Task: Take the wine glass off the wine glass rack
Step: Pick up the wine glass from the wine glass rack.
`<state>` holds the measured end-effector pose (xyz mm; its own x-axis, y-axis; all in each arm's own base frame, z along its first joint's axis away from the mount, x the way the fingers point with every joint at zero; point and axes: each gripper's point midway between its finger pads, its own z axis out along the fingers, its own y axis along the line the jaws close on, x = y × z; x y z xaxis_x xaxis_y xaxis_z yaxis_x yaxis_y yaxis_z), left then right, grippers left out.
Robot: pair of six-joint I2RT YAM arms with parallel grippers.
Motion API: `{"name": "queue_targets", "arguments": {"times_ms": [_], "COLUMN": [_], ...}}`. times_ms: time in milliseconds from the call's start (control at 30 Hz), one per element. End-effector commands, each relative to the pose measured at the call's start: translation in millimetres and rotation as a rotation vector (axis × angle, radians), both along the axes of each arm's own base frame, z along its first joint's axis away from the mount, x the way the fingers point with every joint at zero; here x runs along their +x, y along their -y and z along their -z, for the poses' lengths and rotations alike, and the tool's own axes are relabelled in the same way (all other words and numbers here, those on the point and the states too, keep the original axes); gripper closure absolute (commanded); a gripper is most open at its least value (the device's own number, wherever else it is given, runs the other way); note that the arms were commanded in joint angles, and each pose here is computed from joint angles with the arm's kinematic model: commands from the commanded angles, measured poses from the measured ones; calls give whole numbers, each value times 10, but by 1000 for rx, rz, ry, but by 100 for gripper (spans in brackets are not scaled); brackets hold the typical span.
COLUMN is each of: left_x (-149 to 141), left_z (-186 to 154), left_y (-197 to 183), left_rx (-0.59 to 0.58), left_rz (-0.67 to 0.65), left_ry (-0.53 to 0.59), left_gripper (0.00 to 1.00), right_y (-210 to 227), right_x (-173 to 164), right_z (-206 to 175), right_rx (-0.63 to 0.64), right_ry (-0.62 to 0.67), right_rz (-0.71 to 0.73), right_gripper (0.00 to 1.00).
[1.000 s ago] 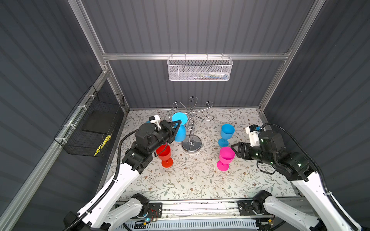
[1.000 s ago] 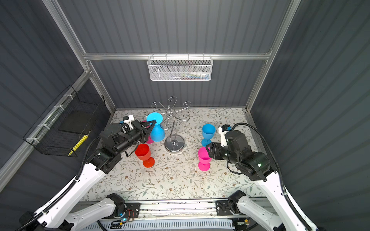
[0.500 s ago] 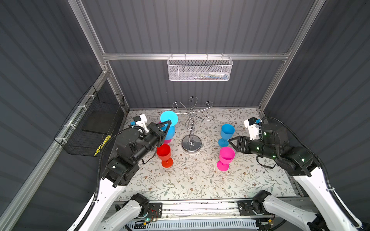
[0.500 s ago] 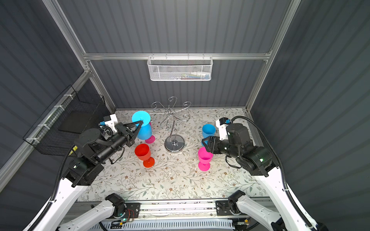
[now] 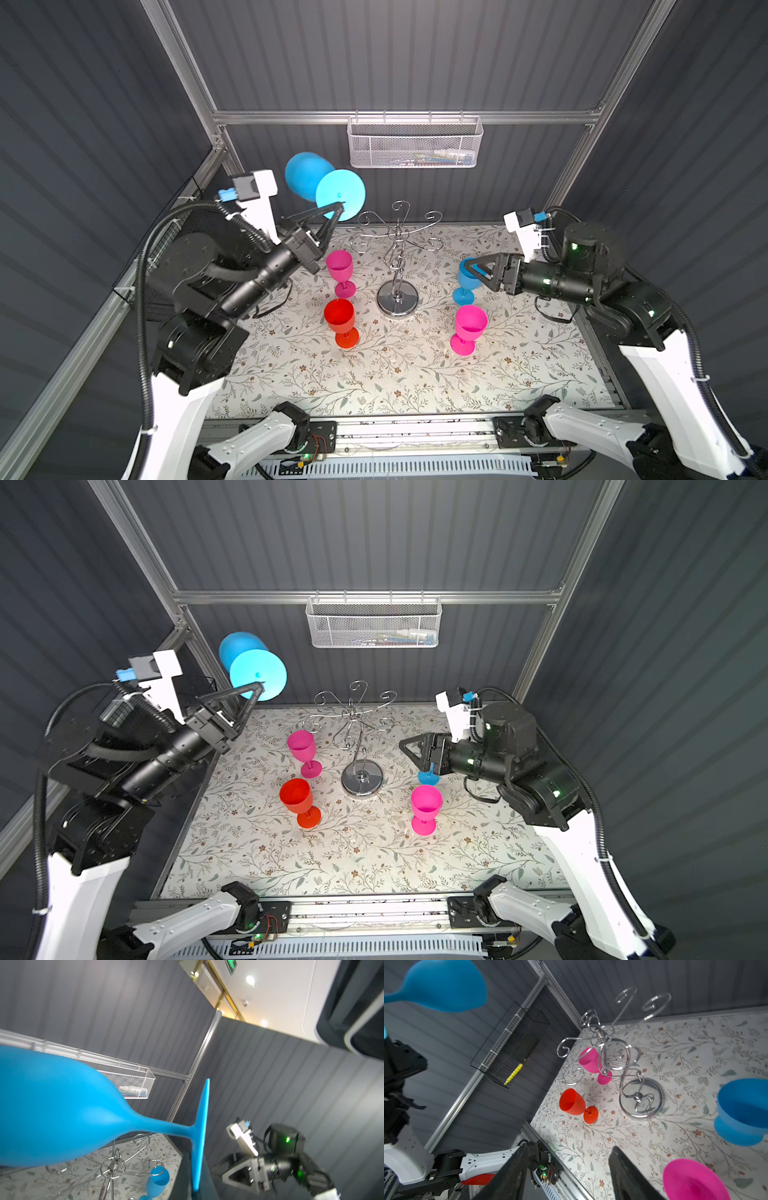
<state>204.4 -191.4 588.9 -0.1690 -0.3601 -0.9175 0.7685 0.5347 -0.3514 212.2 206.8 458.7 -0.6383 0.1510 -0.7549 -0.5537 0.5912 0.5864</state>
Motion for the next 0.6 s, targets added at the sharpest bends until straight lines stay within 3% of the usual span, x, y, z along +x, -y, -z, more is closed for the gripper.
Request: {"name": "queue_targets", "arguments": {"times_ms": [0,133,267,567], "left_x": [-18,-19,34,-9], "left_z": [268,331,449,820], "left_y": [320,344,422,838], "left_rx": [240,348,426,698], "left_rz": [134,117,129,93], "left_ry": [211,372,428,621], "left_gripper": [100,100,100,100], "right_y": [-59,-200,-379,-626], "right_x": [-97,-121,-120,176], "right_z": [-421,-790,-1049,-836], "right_rx": [41,87,147,139], "right_ry": [112,161,175,49], "right_rz": [-77,-178,-289,-331], "right_gripper": [35,35,35,35]}}
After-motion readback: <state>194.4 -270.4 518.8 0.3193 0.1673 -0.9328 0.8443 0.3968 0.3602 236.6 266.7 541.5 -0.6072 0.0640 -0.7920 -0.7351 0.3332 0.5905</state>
